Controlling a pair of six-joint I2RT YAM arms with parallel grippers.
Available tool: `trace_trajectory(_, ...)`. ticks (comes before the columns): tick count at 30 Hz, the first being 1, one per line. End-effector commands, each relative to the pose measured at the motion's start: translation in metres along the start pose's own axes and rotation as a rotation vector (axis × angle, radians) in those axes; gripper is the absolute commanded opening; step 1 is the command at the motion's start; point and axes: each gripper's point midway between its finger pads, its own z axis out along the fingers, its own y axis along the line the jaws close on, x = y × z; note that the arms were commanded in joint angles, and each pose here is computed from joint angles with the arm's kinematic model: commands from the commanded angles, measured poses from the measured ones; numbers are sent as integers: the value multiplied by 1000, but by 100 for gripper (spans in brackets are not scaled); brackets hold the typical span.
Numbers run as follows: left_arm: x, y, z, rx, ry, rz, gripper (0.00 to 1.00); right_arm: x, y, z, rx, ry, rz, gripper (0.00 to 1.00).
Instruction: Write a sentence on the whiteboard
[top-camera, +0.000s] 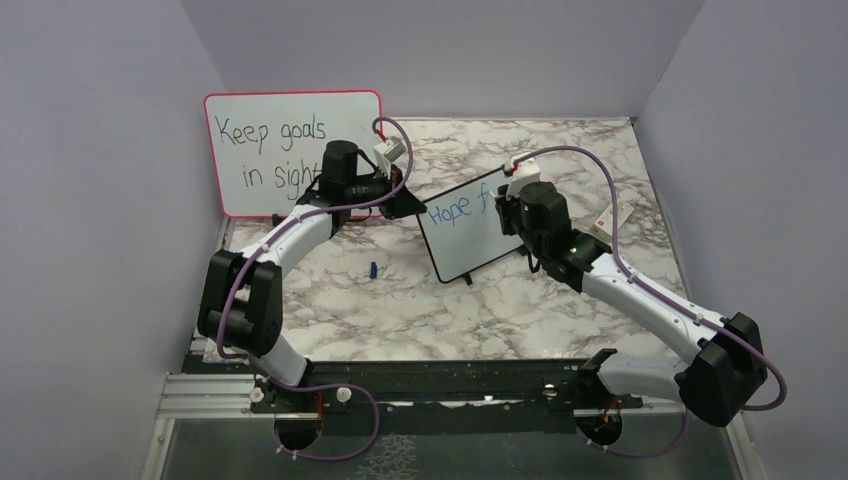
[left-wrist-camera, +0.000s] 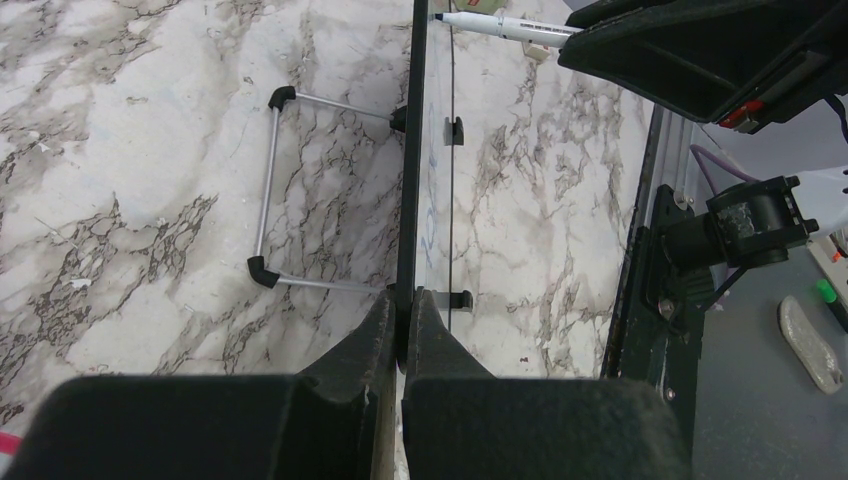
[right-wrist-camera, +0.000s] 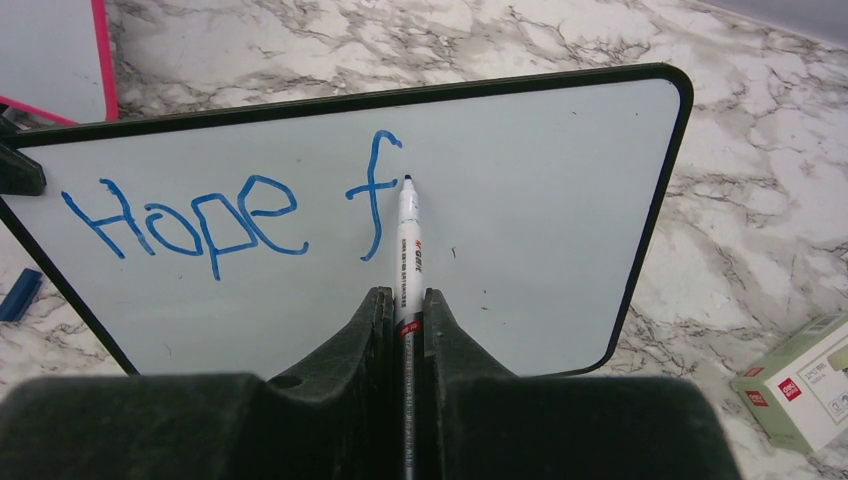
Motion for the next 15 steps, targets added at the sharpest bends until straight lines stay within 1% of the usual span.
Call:
trace_trajectory(1,15,4,2,4,48,-25,0,-11,2,1,-21,-24,10,1)
trace_trajectory(15,14,4,2,3,46,-22,0,-4,1,-1,-18,-5,8,1)
